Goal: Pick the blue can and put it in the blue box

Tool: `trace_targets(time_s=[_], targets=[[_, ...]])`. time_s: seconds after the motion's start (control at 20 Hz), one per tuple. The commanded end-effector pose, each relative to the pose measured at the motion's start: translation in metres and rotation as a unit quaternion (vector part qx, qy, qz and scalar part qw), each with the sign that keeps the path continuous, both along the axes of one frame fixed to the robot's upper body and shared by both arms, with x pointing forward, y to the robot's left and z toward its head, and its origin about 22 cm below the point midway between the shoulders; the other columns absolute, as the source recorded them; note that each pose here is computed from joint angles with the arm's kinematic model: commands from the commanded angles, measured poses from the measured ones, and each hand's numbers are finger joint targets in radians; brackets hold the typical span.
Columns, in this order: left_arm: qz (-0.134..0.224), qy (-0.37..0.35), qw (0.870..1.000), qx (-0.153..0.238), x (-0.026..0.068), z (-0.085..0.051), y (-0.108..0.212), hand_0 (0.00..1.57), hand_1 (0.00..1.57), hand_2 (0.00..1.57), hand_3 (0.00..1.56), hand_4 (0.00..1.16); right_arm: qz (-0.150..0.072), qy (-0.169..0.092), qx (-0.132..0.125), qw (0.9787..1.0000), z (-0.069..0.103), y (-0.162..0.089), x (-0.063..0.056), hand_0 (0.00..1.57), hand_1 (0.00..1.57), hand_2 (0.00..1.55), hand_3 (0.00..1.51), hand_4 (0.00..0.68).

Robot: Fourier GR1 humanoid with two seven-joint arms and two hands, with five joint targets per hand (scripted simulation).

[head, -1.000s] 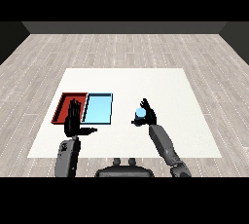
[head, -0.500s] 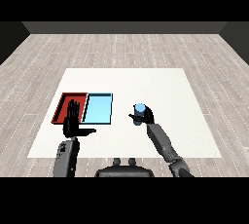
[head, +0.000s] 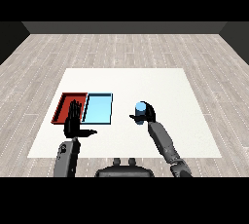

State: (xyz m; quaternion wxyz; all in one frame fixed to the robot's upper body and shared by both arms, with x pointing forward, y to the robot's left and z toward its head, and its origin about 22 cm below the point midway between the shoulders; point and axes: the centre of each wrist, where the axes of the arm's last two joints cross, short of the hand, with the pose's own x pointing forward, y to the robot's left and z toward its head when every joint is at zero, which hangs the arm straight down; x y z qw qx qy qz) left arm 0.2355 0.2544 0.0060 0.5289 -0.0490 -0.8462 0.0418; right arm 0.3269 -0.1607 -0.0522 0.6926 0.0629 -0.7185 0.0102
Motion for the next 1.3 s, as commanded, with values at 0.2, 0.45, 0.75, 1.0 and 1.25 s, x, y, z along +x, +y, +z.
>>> trace_targets(time_s=[0.2,0.45,0.75,1.0,1.25], targets=[[-0.013,0.021,0.999,0.045,0.0133,0.009,-0.038,0.0,0.0,0.0,0.0,0.0,0.021,-0.046,-0.013,0.9987,0.021,0.012,0.011,1.47,1.47,1.45,1.41,0.643],[-0.049,0.041,0.998,0.023,0.0168,-0.023,-0.064,0.0,0.0,0.0,0.0,0.0,0.029,-0.103,0.005,0.9943,0.062,0.02,0.011,1.47,1.47,1.44,1.41,0.651],[-0.086,0.064,0.994,0.027,0.0413,-0.009,-0.082,0.0,0.0,0.0,0.0,0.0,0.044,-0.135,0.005,0.9898,0.076,0.021,0.006,1.43,1.43,1.45,1.42,0.66],[-0.086,0.078,0.993,0.028,0.0349,-0.013,-0.081,0.0,0.0,0.0,0.0,0.0,0.048,-0.133,-0.001,0.99,0.067,0.041,0.014,1.43,1.43,1.45,1.42,0.66],[-0.11,0.072,0.991,0.016,0.0496,-0.015,-0.087,0.0,0.0,0.0,0.0,0.0,0.06,-0.15,0.0,0.9869,0.084,0.056,-0.006,1.42,1.42,1.43,1.4,0.652]])
